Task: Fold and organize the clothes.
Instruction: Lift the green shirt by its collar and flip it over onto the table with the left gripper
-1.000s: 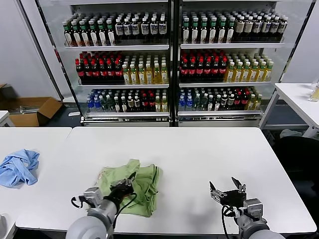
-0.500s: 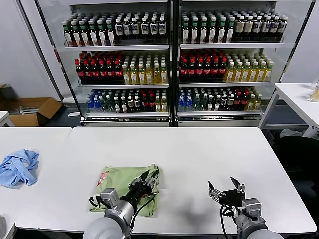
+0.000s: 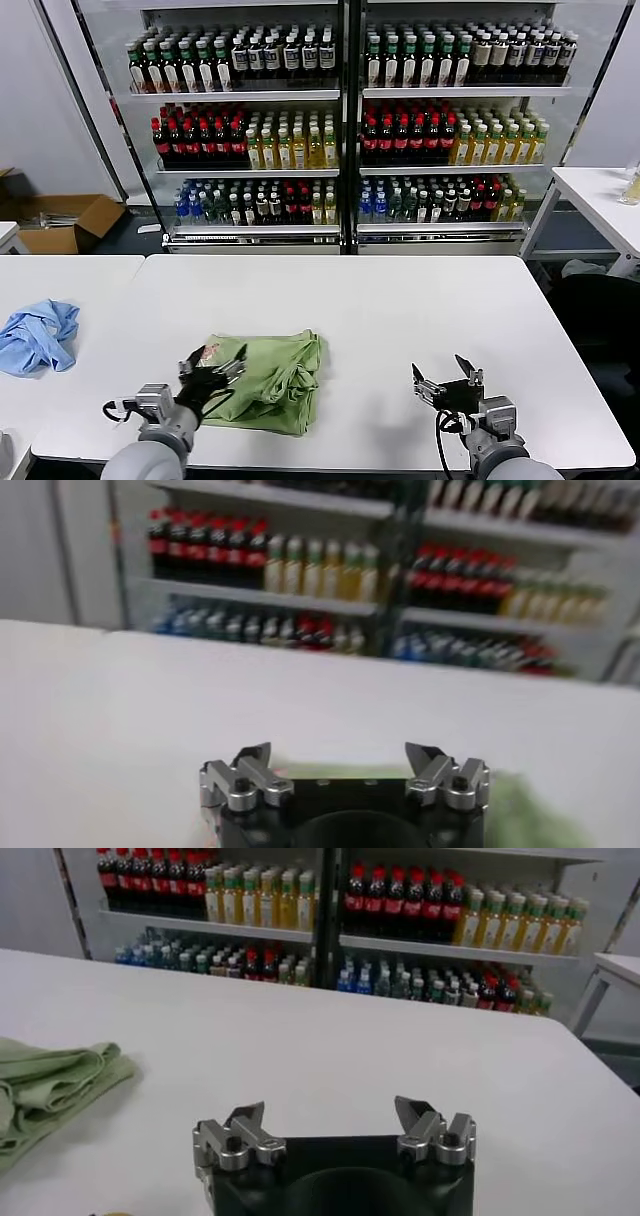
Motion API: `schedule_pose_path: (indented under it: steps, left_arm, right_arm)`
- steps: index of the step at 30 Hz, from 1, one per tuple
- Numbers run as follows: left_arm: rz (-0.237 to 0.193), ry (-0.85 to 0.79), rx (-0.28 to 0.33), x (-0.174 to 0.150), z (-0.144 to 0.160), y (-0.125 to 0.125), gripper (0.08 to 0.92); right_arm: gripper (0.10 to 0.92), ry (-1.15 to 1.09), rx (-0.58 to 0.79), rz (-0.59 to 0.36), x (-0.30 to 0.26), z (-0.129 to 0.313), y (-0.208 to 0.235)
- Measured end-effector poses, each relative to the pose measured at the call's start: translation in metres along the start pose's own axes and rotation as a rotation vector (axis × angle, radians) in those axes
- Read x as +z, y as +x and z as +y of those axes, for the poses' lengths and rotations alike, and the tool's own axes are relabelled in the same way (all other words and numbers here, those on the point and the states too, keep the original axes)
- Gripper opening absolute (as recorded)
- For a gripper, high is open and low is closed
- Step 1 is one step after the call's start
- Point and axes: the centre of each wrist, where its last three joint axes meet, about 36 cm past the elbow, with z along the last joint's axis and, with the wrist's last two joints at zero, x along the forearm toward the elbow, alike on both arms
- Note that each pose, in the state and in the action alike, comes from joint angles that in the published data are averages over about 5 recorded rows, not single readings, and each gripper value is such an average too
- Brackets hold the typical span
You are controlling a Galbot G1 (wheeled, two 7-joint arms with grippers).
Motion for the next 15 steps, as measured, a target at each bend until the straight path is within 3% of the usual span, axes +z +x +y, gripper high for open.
schedule_pose_path:
  steps: [8, 15]
  left_arm:
    - [0.074, -0.037, -0.097, 0.014, 0.039, -0.018, 0.823]
    - [0.113, -0.019, -0.098, 0.021, 0.052, -0.022, 0.82]
  right_arm:
    - [0.822, 0.002, 0.01, 0.008, 0.003, -0.002, -0.001]
    - [0.823, 0.002, 0.01, 0.011, 0.005, -0.001, -0.002]
